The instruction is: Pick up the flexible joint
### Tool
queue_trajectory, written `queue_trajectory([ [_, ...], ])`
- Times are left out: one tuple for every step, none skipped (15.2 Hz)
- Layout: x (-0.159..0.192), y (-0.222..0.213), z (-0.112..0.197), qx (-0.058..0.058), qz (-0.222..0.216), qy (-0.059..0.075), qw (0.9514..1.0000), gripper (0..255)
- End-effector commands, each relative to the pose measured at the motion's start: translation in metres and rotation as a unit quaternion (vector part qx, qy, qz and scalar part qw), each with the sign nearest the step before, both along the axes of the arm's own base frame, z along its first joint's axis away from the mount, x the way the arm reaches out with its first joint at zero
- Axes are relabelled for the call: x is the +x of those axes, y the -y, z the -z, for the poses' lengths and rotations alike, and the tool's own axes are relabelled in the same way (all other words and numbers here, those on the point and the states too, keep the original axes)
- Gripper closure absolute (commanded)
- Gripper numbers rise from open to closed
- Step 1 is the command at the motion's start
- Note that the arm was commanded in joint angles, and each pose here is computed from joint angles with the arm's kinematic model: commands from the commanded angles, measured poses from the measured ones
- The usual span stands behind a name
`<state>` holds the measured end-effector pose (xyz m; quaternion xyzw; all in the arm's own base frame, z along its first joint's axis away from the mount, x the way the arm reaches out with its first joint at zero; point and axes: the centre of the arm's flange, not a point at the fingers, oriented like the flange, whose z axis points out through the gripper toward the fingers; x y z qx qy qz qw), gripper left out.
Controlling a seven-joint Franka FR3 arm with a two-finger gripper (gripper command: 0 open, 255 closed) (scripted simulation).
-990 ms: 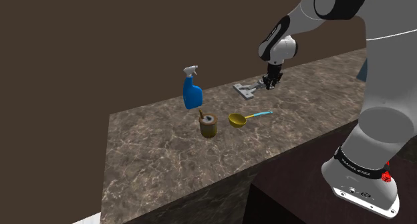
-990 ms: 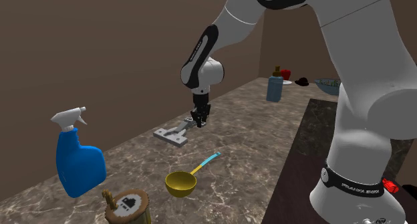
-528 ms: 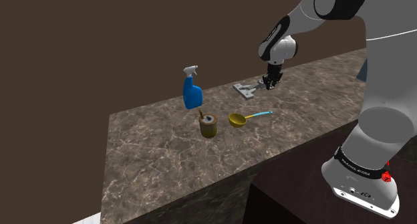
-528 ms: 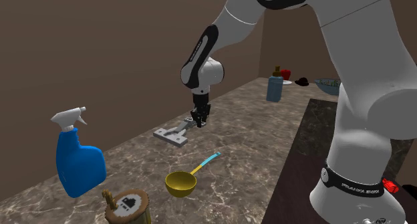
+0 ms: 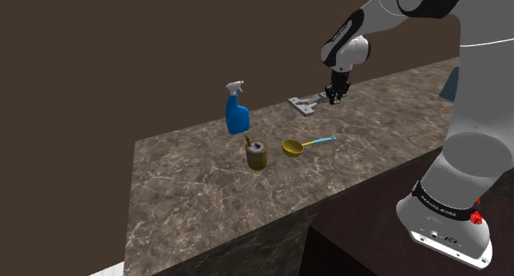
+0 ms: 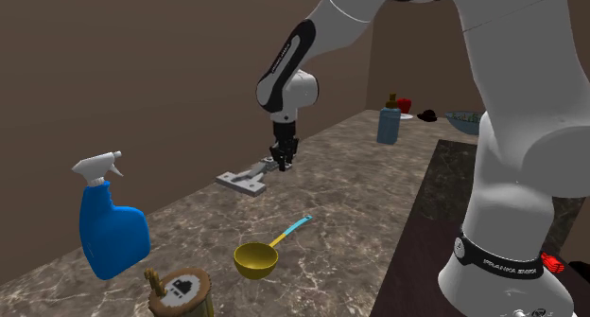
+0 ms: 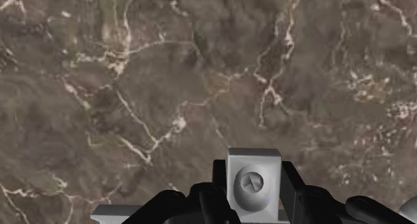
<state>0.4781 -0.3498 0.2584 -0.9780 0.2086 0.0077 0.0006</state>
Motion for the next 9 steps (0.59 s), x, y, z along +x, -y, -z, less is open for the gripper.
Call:
queue_trajectory([
  [0.001,0.0,-0.012,0.0,0.0,0.0,1.0,255],
  [0.001,0.0,-0.017,0.0,0.0,0.0,1.0,255],
  [0.001,0.0,-0.022,0.0,0.0,0.0,1.0,255],
  [0.001,0.0,-0.027,0.0,0.0,0.0,1.0,255],
  [0.001,0.0,-0.033,0.0,0.0,0.0,1.0,255],
  [0.001,0.0,-0.038,0.0,0.0,0.0,1.0,255],
  [0.001,0.0,-0.043,0.0,0.0,0.0,1.0,255],
  [0.001,0.0,-0.044,0.0,0.0,0.0,1.0,255],
  [0.001,0.0,-0.044,0.0,0.0,0.0,1.0,255],
])
